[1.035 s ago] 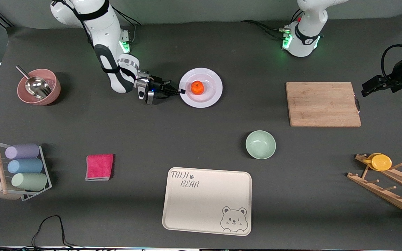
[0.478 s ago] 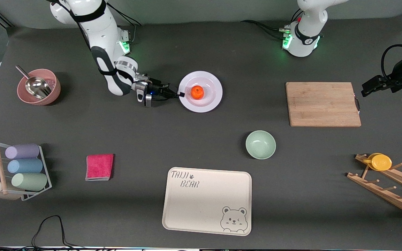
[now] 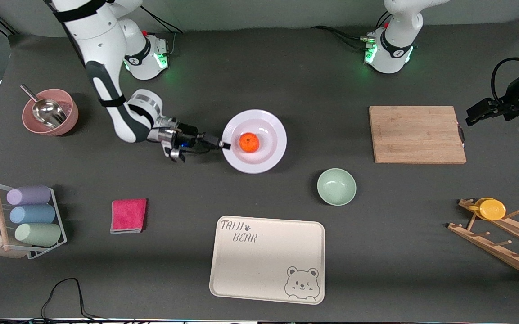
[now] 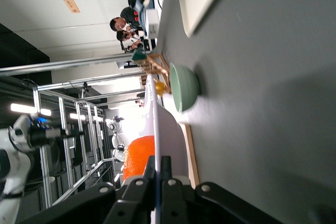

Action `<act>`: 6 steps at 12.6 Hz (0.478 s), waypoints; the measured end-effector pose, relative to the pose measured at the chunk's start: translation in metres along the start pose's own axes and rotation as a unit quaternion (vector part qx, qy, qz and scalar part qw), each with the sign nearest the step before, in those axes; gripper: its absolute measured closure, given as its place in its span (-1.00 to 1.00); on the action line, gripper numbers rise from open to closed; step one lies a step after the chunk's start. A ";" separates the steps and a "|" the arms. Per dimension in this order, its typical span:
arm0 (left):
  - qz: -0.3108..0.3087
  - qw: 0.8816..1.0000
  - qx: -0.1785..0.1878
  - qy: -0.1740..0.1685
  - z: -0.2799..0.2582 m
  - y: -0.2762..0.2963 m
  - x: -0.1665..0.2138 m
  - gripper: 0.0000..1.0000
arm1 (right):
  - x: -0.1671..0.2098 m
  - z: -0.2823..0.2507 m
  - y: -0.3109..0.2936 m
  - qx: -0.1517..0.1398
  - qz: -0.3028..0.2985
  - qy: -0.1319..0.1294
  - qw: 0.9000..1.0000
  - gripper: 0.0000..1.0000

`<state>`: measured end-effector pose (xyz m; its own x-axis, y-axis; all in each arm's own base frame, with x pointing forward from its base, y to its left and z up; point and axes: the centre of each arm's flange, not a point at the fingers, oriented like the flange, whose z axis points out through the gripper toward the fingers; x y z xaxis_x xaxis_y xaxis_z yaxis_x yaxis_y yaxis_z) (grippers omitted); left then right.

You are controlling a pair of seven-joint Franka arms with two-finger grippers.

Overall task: Place orange and plate with both arms
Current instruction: 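Slide the plate with the right gripper onto the bear tray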

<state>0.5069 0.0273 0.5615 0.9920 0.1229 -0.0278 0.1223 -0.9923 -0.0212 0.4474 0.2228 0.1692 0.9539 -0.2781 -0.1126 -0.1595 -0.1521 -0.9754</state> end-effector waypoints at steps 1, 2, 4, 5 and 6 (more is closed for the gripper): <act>0.000 1.000 0.000 0.000 0.000 0.000 0.000 -1.00 | 0.028 -0.003 -0.016 -0.006 -0.007 0.008 1.000 0.90; 0.000 1.000 0.000 0.000 0.000 0.000 0.000 -1.00 | 0.055 -0.005 -0.029 -0.009 -0.009 0.014 1.000 0.90; 0.000 1.000 0.000 0.000 0.000 0.000 0.000 -1.00 | 0.104 -0.001 -0.049 -0.020 0.002 0.023 1.000 0.90; 0.000 1.000 0.000 0.000 0.000 0.000 0.000 -1.00 | 0.129 0.003 -0.059 -0.024 0.010 0.030 0.999 0.90; 0.000 1.000 0.000 0.000 0.000 0.000 0.000 -1.00 | 0.154 0.011 -0.068 -0.023 0.015 0.037 0.999 0.90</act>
<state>0.5069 0.0274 0.5615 0.9920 0.1232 -0.0276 0.1227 -0.9922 -0.0208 0.6080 0.2009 0.2161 0.9272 -0.3528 -0.1257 -0.2012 -0.1860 -0.9617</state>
